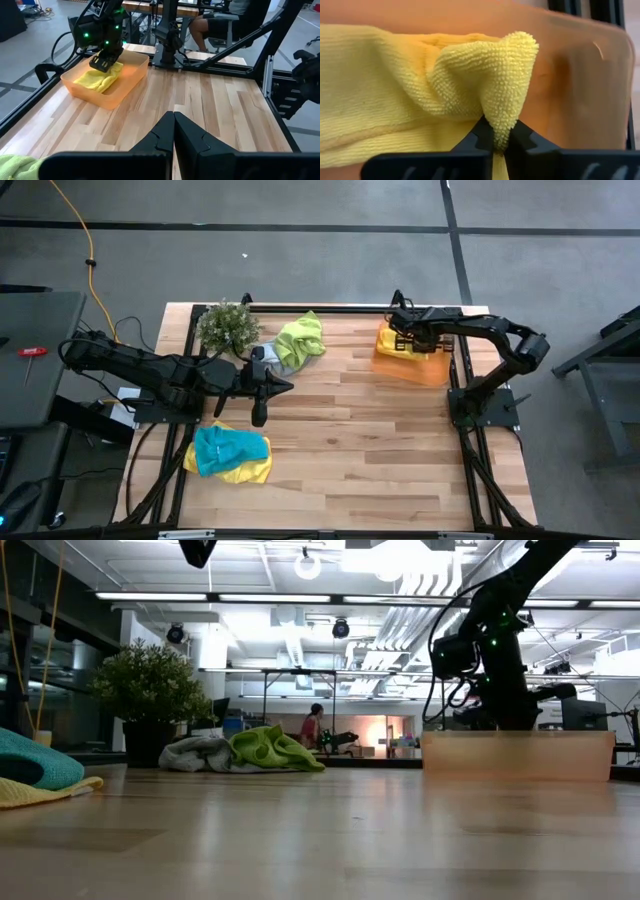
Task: Fold microfiber towels
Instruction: Put the right yellow microfiber cloth into the orange bin, then adjust the orange bin
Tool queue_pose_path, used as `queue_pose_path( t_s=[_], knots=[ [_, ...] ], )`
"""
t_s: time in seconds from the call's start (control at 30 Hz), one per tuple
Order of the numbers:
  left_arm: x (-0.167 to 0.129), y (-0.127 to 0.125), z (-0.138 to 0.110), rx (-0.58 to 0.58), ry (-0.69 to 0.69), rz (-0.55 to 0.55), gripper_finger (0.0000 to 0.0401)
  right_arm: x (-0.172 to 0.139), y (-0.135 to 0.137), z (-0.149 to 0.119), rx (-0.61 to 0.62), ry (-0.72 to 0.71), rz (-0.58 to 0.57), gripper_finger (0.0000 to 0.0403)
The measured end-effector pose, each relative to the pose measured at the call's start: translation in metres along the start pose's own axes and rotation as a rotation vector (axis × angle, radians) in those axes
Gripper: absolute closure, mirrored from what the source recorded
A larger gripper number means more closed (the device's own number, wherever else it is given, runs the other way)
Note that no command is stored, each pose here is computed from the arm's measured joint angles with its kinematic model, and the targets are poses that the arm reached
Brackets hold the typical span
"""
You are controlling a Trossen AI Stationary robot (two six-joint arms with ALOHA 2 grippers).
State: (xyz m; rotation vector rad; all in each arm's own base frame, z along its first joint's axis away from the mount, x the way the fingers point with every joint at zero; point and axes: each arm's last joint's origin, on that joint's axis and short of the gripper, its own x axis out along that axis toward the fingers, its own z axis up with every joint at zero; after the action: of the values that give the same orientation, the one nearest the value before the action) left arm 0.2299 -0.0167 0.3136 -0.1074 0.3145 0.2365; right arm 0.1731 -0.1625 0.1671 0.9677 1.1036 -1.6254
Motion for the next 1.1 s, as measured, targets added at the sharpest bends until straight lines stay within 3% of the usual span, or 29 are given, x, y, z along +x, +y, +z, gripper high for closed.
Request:
queue_pose_path(
  t_s=[0.1, 0.47, 0.73, 0.87, 1.1],
  knots=[
    [0.0, 0.0, 0.0, 0.003, 0.0, 0.0, 0.0401, 0.0, -0.003, -0.002, 0.067, 0.018, -0.023, 0.0378],
    [0.0, 0.0, 0.0, 0.002, -0.001, 0.004, 0.0401, -0.003, -0.005, -0.002, 0.063, 0.021, -0.018, 0.0276],
    [0.0, 0.0, 0.0, 0.003, 0.0, 0.0, 0.0401, -0.036, -0.028, 0.002, 0.048, -0.117, 0.077, 0.0217],
    [0.0, 0.0, 0.0, 0.003, 0.001, -0.003, 0.0401, -0.062, -0.042, 0.0, 0.001, -0.183, 0.247, 0.0213],
    [0.0, 0.0, 0.0, 0.001, 0.001, -0.004, 0.0401, -0.119, -0.032, -0.025, -0.305, -0.26, 0.864, 0.0238]
  ],
)
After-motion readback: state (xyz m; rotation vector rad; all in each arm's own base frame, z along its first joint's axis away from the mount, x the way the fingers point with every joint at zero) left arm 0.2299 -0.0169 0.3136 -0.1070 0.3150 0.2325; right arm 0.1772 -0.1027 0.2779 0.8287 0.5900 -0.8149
